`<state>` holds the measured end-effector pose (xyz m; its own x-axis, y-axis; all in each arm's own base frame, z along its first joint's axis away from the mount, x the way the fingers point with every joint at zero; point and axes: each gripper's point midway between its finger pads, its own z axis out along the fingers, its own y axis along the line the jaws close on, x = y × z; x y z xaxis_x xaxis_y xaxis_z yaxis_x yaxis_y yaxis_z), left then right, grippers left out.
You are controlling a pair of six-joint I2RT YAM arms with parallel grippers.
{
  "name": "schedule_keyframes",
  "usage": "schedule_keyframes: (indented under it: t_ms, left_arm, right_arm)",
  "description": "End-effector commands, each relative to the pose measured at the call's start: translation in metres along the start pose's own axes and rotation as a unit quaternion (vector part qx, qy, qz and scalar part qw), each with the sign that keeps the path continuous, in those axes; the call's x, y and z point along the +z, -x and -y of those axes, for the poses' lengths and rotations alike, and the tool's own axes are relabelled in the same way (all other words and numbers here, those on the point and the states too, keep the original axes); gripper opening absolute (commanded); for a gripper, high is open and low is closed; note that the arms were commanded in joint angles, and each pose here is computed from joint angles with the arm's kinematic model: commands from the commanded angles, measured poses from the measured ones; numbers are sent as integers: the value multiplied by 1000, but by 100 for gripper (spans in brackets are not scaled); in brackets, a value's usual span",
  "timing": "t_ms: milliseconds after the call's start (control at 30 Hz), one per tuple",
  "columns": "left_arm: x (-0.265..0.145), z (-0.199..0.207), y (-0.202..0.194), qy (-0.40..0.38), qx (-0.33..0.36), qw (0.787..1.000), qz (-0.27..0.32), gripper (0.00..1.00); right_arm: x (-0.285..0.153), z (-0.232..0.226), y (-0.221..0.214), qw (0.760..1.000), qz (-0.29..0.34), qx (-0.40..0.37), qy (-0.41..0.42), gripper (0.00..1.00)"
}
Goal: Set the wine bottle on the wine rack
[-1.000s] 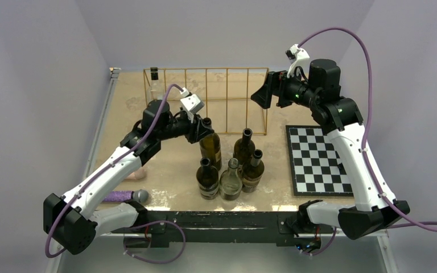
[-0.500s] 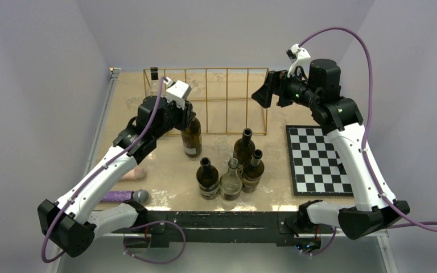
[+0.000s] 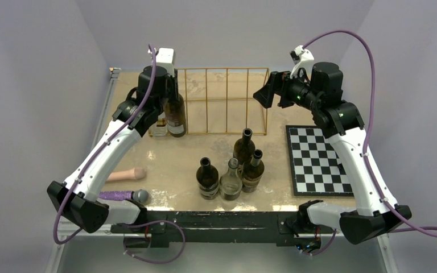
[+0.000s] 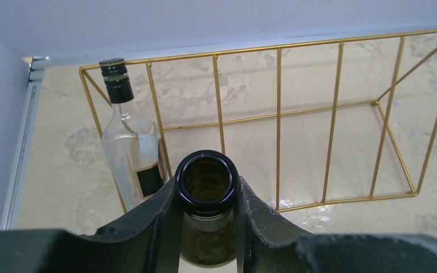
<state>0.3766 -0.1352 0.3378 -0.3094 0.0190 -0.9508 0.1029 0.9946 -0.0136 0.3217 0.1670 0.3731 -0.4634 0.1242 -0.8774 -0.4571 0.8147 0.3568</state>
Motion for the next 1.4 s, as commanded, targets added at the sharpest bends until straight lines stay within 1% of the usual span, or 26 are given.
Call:
schedule_keyframes:
  t_ms: [0, 133, 633, 800, 1100, 1233, 1367]
  left_arm:
    - [0, -20, 42, 42, -57, 997, 42, 0]
    - [12, -26, 38, 50, -61, 997, 28, 0]
    - [55, -26, 24, 60, -66, 996, -2, 0]
    - [65, -27, 26, 64, -76, 995, -1, 0]
    - [82, -34, 30, 81, -71, 994, 3, 0]
    - [87, -38, 16, 92, -65, 993, -22, 0]
    - [87, -41, 0, 83, -72, 993, -39, 0]
  right_arm:
    - [-9, 0, 10, 999, 32, 3, -7, 97]
    - [-11, 3, 9, 999, 33, 4, -13, 97]
    - [-15, 11, -1, 999, 29, 19, -22, 97]
    - [-14, 11, -8, 999, 23, 27, -20, 97]
    - [-15, 13, -11, 999, 22, 30, -24, 97]
    - [-16, 14, -14, 999, 19, 31, -26, 97]
    - [-16, 16, -17, 999, 20, 36, -28, 97]
